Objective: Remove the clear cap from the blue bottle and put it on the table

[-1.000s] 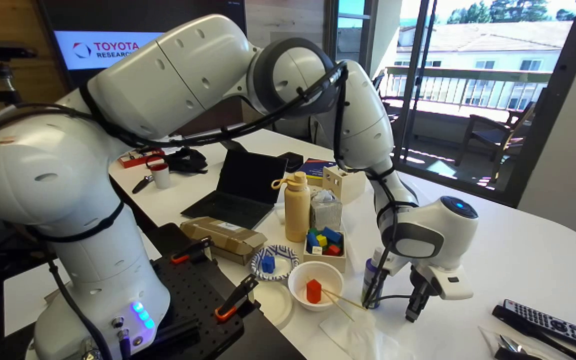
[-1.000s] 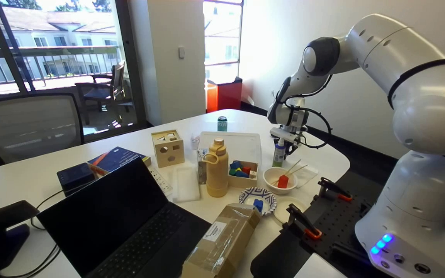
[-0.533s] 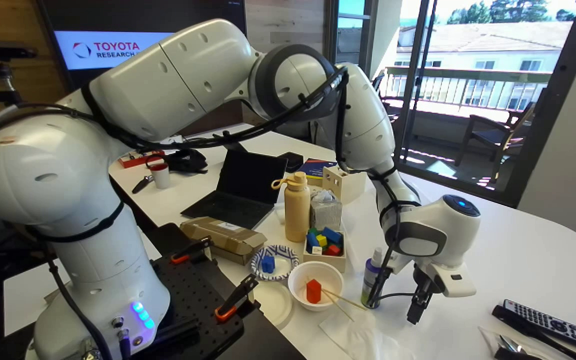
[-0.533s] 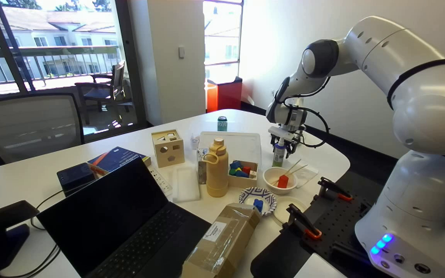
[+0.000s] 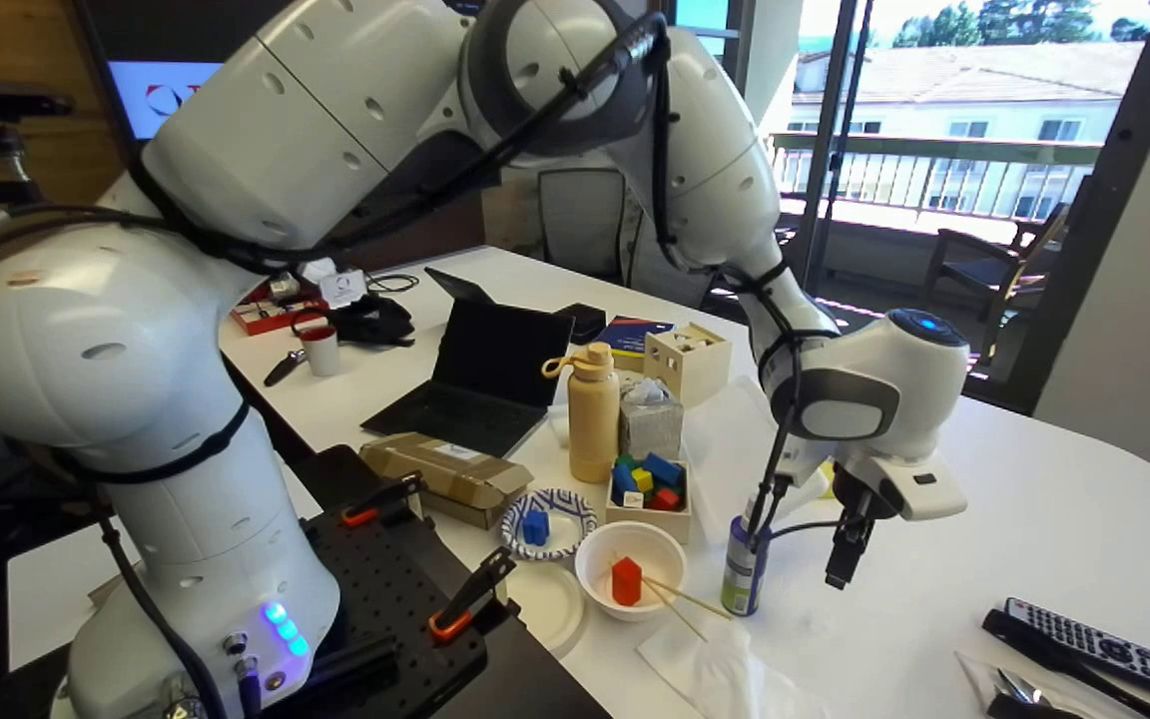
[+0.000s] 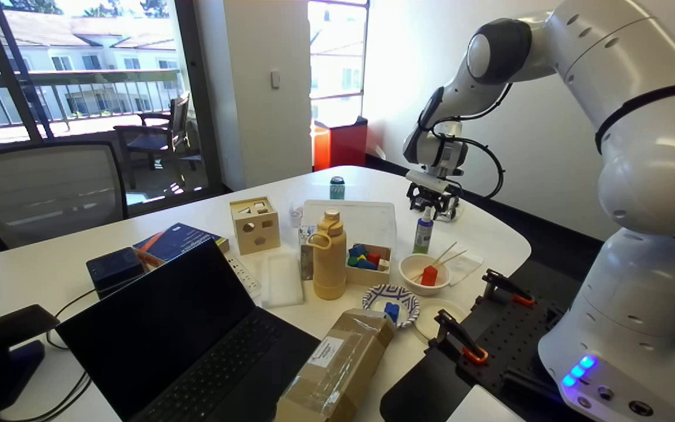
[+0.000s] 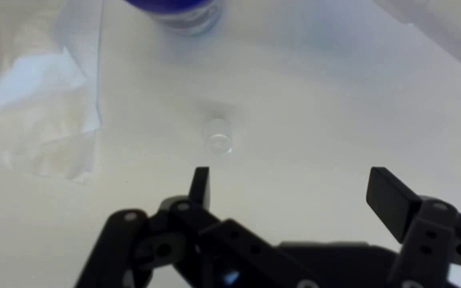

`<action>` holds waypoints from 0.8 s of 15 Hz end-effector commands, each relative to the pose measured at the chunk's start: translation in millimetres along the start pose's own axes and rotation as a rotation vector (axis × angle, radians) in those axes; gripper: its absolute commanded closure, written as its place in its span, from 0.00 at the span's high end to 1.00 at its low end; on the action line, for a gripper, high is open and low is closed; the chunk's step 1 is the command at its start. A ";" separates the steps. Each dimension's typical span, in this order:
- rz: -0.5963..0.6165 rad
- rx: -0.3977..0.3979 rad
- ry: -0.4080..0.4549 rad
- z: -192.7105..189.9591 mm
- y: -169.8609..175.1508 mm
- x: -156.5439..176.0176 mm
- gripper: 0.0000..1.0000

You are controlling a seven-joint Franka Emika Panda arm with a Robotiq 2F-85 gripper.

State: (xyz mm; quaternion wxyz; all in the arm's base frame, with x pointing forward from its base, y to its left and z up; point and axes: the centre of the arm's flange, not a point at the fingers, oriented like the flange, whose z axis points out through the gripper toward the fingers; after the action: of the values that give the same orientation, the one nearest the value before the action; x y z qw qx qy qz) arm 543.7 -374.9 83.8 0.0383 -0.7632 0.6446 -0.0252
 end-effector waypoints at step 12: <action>-0.141 -0.132 -0.057 -176.5 67.1 -200.6 1.00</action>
State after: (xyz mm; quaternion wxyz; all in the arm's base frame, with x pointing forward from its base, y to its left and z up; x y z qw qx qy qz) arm 471.1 -235.5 213.3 0.0104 -0.8098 0.5853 0.0395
